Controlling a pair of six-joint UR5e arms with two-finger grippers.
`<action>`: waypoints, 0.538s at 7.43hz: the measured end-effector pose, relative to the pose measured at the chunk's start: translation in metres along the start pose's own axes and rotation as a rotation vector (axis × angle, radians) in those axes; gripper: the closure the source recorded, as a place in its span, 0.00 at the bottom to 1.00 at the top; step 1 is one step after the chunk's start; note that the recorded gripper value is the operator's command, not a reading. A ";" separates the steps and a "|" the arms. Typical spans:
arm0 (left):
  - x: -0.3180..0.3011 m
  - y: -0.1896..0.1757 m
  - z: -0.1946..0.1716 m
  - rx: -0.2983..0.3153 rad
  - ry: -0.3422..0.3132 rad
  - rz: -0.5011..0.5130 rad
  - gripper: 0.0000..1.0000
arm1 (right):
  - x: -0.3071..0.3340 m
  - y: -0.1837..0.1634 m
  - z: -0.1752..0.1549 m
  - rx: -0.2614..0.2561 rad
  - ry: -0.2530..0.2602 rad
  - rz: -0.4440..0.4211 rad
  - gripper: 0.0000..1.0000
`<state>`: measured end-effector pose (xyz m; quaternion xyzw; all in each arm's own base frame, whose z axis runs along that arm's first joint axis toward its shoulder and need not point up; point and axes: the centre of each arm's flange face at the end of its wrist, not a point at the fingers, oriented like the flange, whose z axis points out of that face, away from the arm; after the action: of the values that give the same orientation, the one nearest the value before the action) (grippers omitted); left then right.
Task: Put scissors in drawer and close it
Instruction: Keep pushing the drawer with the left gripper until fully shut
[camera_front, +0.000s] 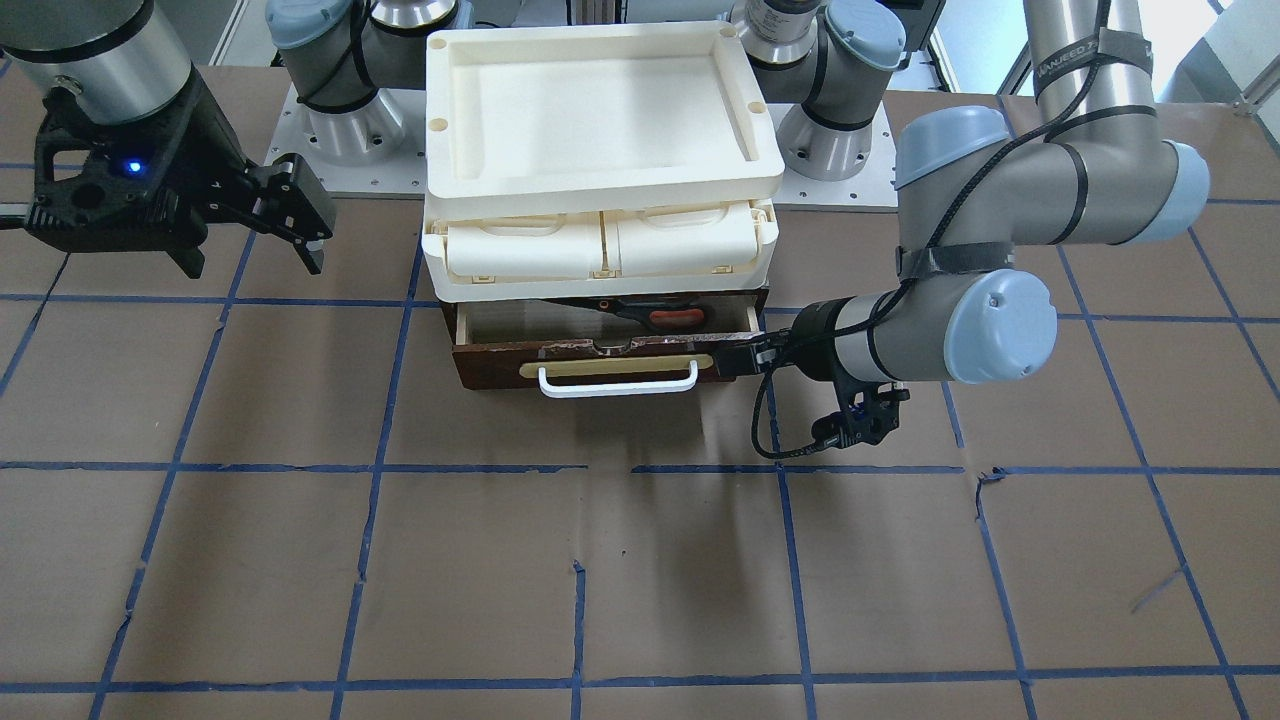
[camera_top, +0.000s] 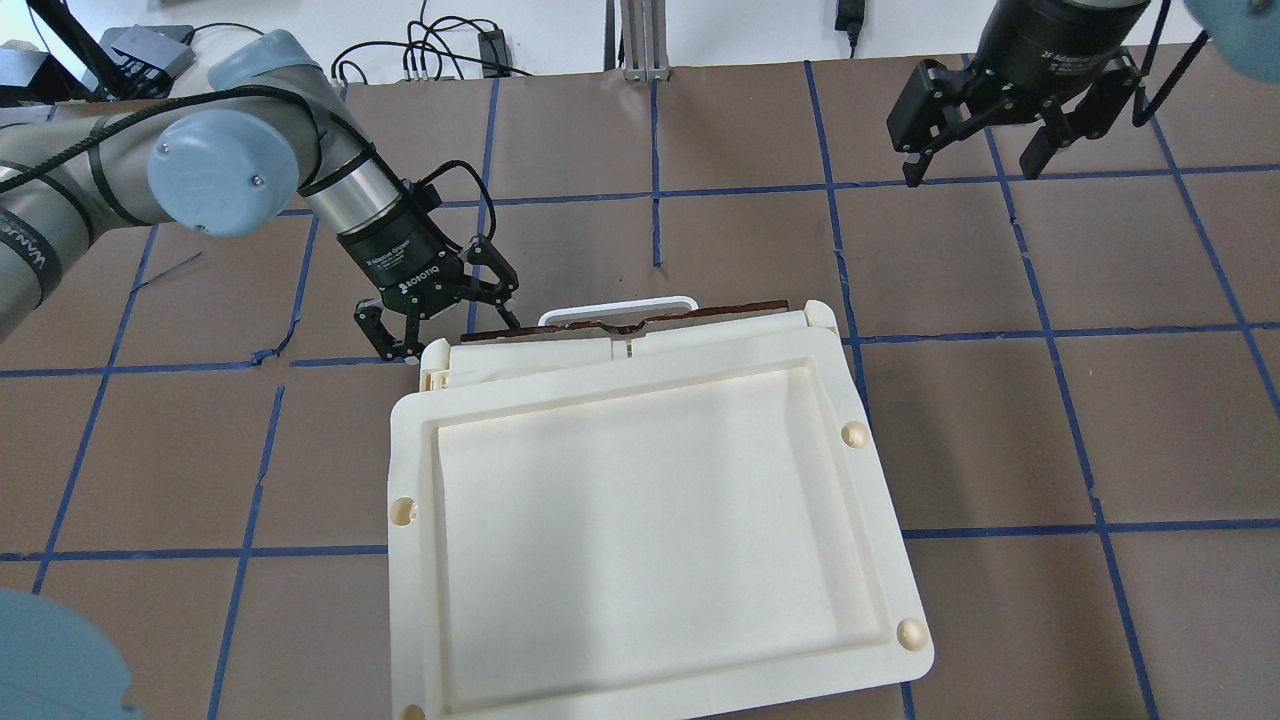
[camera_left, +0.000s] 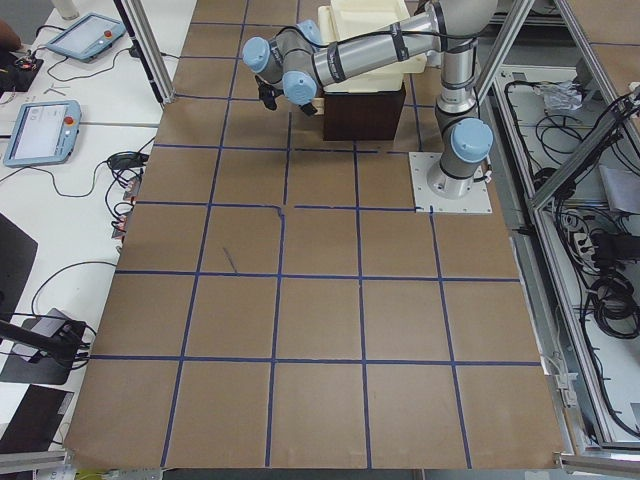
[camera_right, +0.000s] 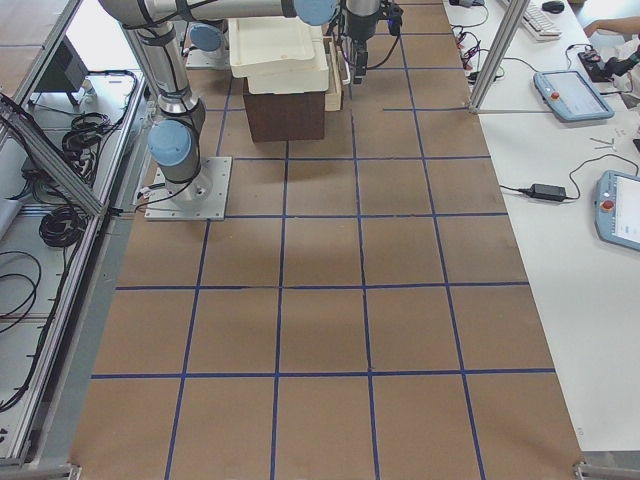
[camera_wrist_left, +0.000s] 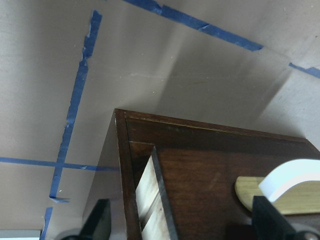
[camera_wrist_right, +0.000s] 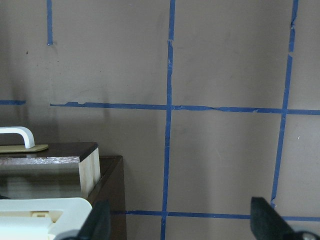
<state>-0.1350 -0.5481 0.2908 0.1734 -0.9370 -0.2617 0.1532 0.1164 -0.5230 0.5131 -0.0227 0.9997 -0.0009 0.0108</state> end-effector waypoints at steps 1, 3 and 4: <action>-0.001 0.004 0.000 -0.015 -0.003 -0.006 0.00 | 0.000 0.000 0.001 -0.001 0.001 0.000 0.00; -0.003 0.014 0.000 -0.048 -0.010 -0.016 0.00 | 0.000 0.000 0.002 -0.001 0.001 -0.002 0.00; -0.004 0.017 0.001 -0.065 -0.014 -0.020 0.00 | 0.000 0.000 0.002 -0.001 0.001 -0.002 0.00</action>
<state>-0.1361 -0.5325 0.2985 0.1759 -0.9273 -0.2945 0.1497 0.1164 -0.5232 0.5111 -0.0236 0.9997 -0.0002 0.0101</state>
